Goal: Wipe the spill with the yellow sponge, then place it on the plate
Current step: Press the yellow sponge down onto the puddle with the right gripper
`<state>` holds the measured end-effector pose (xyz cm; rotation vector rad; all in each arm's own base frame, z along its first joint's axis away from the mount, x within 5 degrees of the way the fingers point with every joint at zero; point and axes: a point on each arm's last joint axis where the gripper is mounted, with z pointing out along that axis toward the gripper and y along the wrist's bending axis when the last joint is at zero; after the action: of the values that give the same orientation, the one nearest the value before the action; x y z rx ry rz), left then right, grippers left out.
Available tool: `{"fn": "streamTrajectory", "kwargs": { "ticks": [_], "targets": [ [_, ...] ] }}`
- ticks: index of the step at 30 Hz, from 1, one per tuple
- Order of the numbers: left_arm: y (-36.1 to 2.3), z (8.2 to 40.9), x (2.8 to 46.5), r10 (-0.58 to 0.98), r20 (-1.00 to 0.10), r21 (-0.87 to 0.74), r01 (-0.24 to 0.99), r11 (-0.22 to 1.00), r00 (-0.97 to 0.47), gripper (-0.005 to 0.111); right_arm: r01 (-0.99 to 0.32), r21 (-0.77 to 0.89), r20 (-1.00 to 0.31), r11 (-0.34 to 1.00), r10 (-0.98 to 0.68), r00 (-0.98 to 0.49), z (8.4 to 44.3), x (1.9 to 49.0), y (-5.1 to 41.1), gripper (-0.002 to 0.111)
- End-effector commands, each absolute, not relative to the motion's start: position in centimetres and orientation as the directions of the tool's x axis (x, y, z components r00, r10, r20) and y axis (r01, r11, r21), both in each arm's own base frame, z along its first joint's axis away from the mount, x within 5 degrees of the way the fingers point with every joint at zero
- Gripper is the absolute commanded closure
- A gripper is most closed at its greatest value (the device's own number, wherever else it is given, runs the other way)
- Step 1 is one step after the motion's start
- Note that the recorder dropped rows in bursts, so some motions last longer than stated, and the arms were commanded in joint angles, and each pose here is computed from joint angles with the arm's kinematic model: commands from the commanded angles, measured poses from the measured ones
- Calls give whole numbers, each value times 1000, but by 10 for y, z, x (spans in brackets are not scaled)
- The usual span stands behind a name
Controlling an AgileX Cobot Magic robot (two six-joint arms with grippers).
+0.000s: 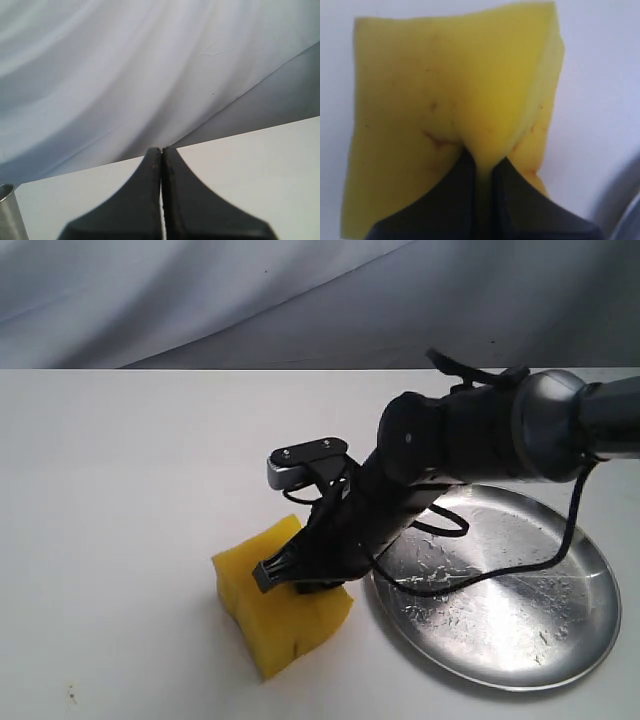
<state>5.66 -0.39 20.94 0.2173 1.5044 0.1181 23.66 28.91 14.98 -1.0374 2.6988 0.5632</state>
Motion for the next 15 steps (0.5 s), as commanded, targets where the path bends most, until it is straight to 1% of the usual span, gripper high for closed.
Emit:
{"fn": "streamTrajectory", "kwargs": {
  "ticks": [1, 7, 15],
  "targets": [
    [-4, 211, 56, 194, -978, 198, 54, 979, 77, 107, -698, 246, -340, 673, -614, -712, 135, 237, 299, 108],
    [-4, 211, 56, 194, -978, 198, 54, 979, 77, 107, -695, 202, -324, 690, -623, -712, 103, 270, 329, 108],
    [-4, 211, 56, 194, -978, 198, 54, 979, 77, 107, -696, -23, -285, 718, -672, -683, 101, 321, 345, 108]
  ]
}}
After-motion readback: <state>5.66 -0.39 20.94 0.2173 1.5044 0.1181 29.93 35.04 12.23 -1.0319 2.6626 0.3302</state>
